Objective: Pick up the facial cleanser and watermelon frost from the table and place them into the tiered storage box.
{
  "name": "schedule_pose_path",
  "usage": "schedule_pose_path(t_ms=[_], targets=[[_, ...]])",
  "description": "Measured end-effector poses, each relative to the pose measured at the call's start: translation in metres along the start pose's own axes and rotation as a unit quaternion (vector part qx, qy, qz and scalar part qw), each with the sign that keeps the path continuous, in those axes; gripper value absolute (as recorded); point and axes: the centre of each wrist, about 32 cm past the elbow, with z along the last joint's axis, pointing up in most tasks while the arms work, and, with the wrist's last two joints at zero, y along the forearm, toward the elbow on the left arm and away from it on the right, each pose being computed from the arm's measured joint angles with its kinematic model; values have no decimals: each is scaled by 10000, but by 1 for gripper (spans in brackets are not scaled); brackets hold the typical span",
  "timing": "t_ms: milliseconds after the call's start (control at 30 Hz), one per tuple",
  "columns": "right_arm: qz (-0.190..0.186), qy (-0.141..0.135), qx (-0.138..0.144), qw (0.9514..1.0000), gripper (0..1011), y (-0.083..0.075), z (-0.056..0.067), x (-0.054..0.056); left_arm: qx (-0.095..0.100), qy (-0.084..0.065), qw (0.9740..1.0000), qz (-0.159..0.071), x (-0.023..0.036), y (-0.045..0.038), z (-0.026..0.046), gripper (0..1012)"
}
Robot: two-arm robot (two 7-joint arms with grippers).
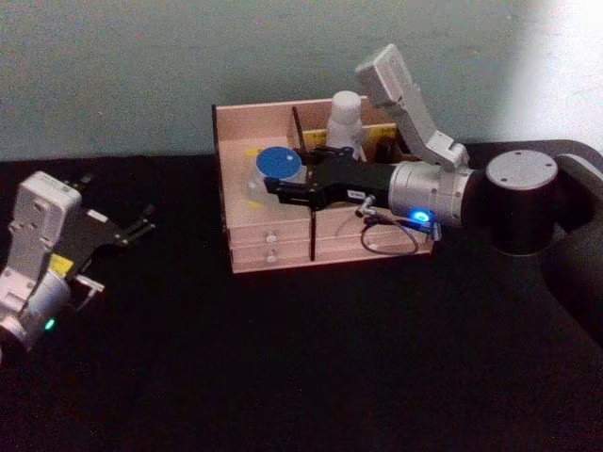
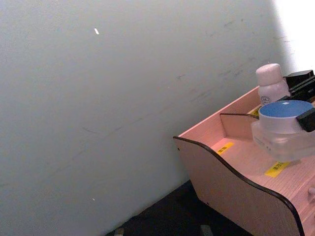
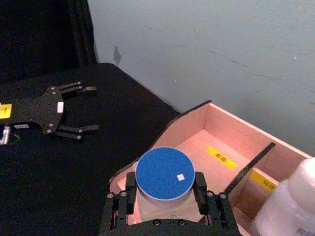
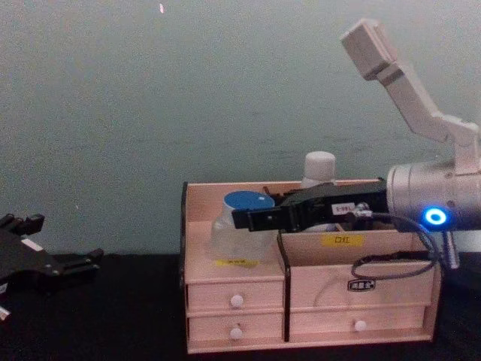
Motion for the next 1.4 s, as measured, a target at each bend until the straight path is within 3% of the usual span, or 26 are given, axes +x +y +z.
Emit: schedule_pose_path(t_ms=[633, 1400], targets=[[-28, 102, -67, 9999, 706, 218, -7, 68, 0, -1, 10000, 0, 0, 0, 0, 1001], [-93, 223, -156, 9996, 706, 292, -36, 96, 0, 0, 10000, 0, 0, 0, 0, 1001]])
